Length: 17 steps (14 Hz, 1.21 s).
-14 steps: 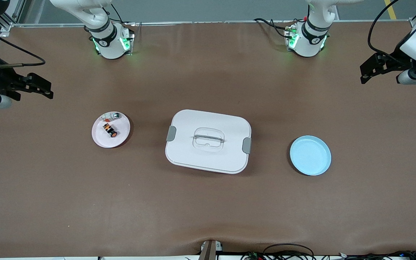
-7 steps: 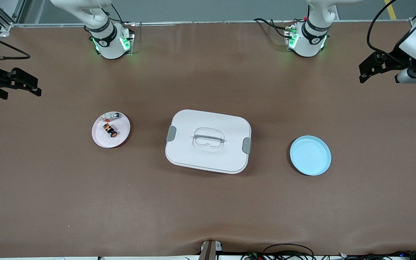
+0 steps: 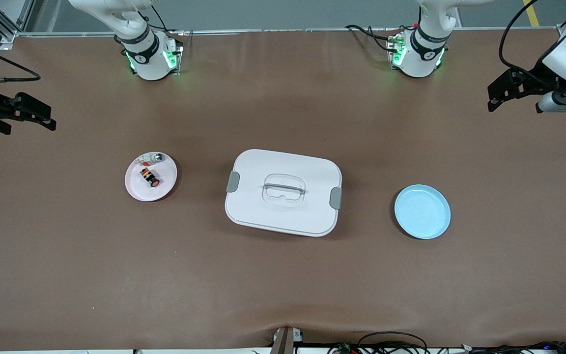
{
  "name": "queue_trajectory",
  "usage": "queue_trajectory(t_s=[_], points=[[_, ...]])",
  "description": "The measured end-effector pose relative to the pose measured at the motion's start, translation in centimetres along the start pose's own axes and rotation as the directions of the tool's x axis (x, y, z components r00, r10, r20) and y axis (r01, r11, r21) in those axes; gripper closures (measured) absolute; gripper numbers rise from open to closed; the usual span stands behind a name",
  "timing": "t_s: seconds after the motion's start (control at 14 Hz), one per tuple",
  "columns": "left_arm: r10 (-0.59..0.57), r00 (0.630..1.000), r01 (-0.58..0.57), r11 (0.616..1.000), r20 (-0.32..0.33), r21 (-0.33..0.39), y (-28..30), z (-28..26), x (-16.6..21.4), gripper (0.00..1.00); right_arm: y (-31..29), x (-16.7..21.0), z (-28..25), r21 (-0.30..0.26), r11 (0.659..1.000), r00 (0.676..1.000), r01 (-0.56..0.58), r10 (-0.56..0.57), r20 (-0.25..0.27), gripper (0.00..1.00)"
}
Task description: Transfer orange switch to right arm and place
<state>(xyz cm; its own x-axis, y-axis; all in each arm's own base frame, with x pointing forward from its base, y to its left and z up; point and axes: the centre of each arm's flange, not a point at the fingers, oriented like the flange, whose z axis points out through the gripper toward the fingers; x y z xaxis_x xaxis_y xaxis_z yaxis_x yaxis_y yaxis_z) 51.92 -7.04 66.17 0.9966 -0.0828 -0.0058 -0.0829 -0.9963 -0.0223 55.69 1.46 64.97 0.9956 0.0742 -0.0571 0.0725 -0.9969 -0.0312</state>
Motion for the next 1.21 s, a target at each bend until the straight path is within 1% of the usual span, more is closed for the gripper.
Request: queue_trajectory(t_s=[0.43, 0.85, 1.21], points=[[-0.011, 1.000, 0.011, 1.000, 0.008, 0.000, -0.84, 0.08, -0.05, 0.00, 0.04, -0.30, 0.08, 0.000, 1.000, 1.000, 0.001, -0.001, -0.005, 0.00], [-0.035, 0.999, 0.035, 0.999, -0.004, -0.001, -0.96, -0.51, -0.07, 0.00, -0.01, -0.31, 0.13, 0.000, 1.000, 1.000, 0.003, -0.003, -0.004, 0.00], [-0.036, 0.999, 0.036, 0.999, -0.013, -0.001, -0.98, -0.92, -0.08, 0.00, 0.03, 0.09, -0.16, -0.002, 1.000, 0.999, 0.002, -0.002, -0.042, 0.00]])
